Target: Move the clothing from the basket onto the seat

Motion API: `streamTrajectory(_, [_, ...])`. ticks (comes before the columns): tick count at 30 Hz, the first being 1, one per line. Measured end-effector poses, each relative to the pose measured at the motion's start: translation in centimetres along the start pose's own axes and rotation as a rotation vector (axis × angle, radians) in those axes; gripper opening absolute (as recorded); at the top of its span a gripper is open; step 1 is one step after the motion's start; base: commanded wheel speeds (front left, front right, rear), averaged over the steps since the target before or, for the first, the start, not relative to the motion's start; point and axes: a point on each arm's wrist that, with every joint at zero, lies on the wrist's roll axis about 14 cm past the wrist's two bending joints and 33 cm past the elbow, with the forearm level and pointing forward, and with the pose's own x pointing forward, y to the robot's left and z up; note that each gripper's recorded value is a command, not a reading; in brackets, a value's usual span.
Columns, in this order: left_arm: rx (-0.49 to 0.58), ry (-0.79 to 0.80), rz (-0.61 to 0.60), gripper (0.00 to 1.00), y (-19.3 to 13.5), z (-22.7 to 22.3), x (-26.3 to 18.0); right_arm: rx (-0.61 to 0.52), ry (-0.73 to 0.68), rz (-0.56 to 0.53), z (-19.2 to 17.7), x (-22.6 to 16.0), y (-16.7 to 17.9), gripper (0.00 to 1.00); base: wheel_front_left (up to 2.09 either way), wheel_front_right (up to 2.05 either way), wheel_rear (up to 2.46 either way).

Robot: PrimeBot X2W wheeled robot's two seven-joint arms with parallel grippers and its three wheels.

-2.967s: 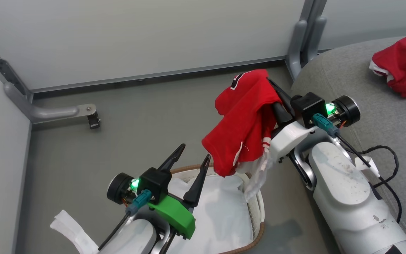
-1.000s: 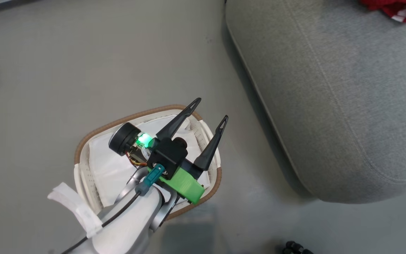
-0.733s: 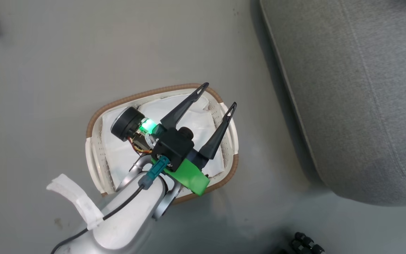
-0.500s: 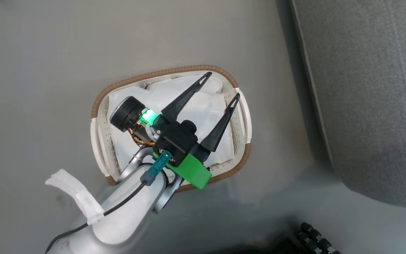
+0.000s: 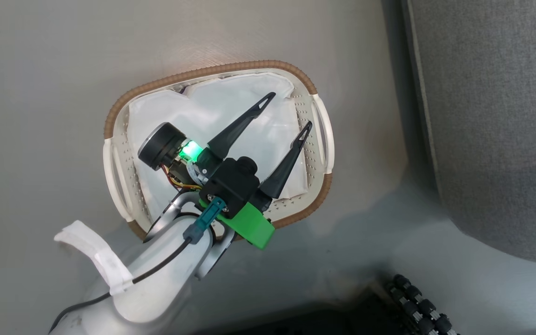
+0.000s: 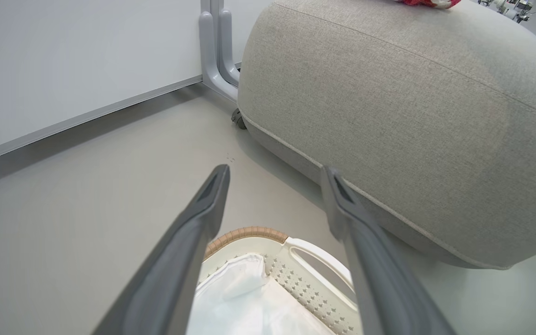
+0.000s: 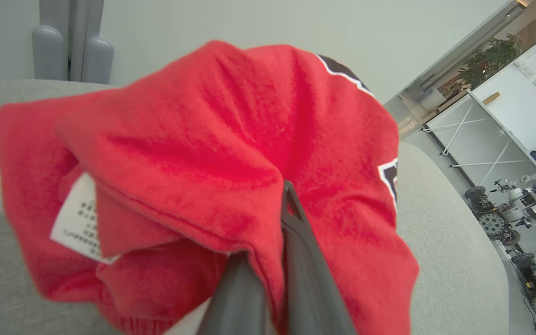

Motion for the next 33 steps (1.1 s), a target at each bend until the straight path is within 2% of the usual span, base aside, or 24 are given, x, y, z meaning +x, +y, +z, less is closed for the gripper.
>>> streamTrajectory(1, [0.0, 0.0, -0.004, 1.0, -0.1, 0.0, 0.1, -0.003, 0.001, 0.002, -0.2, -0.1, 0.0, 0.0, 0.0, 0.0, 0.0])
streamTrajectory(3, [0.001, 0.002, -0.006, 1.0, -0.2, -0.1, 0.2, 0.006, 0.005, 0.007, -0.6, -0.4, 0.3, 0.26, 0.0, 0.0, 0.0])
streamTrajectory(5, [0.003, 0.003, -0.012, 1.0, -0.3, 0.0, 0.3, 0.019, 0.009, 0.019, -1.0, -0.9, 0.9, 1.0, 0.0, 0.0, 0.0])
streamTrajectory(21, [0.009, -0.053, -0.025, 1.0, -2.5, 3.6, -0.2, 0.015, -0.011, 0.104, -0.8, -6.2, 1.4, 1.0, 0.0, 0.0, 0.0])
streamTrajectory(28, [0.005, -0.099, 0.008, 1.0, -3.3, 6.2, -0.9, 0.029, -0.059, 0.113, 1.3, -8.4, 0.3, 1.0, 0.0, 0.0, 0.0])
streamTrajectory(33, [-0.002, -0.111, 0.071, 1.0, -3.1, 7.5, -2.1, 0.035, -0.122, 0.121, 4.2, -9.4, -0.4, 1.0, 0.0, 0.0, 0.0])
